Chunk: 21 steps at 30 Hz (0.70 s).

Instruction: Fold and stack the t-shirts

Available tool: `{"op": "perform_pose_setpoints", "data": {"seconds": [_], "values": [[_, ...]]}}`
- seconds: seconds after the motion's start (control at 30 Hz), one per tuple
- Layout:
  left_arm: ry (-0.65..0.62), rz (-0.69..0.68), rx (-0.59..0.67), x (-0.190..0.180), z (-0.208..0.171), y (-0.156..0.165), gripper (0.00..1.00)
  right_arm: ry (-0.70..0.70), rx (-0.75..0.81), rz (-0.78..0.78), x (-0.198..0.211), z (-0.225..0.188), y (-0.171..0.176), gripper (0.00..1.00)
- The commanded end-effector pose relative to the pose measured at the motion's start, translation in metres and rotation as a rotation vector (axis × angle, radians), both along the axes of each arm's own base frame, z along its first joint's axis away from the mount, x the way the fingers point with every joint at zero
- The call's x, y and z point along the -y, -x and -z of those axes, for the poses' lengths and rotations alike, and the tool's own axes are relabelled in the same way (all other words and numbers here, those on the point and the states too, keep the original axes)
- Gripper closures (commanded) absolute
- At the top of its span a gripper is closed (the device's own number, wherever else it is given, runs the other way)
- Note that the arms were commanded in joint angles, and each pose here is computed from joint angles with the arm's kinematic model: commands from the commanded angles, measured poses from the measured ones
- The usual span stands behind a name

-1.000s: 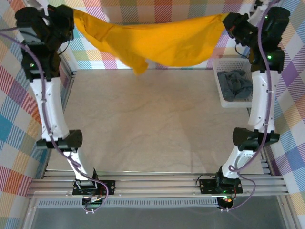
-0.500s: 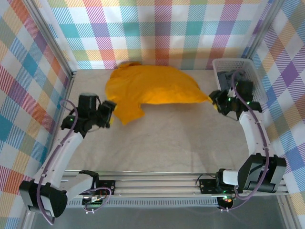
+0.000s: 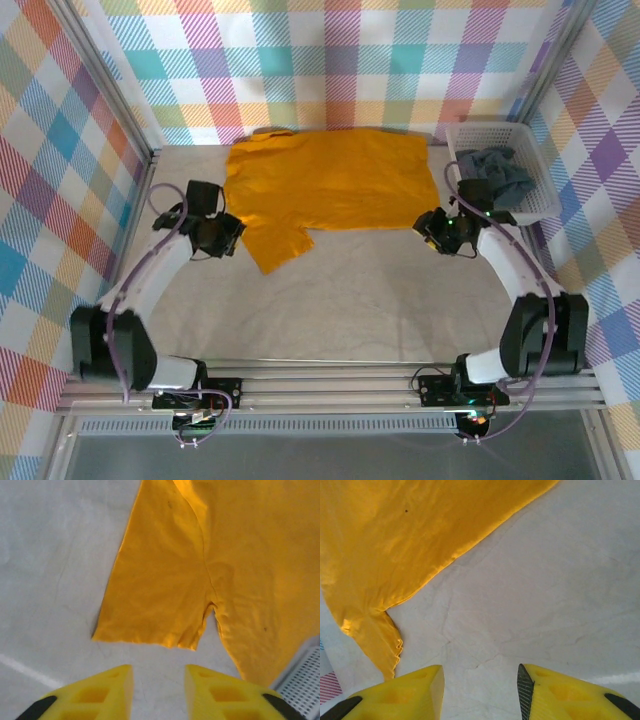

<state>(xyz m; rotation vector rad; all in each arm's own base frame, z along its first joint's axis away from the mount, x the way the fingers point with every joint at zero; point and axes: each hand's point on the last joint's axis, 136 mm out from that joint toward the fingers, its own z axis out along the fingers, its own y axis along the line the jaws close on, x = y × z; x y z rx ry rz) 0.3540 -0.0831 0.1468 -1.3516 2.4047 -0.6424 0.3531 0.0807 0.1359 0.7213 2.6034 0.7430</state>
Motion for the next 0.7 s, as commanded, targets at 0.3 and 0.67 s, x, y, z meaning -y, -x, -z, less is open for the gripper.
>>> {"op": "perform_pose_setpoints", "data": {"seconds": [0.3, 0.67], "values": [[-0.075, 0.026, -0.021, -0.005, 0.075, -0.166, 0.75, 0.051, -0.076, -0.079, -0.005, 0.052, -0.123, 0.64], [-0.169, -0.039, -0.336, -0.035, 0.147, -0.052, 0.78, 0.126, -0.387, -0.131, -0.024, 0.113, -0.072, 0.64]]}}
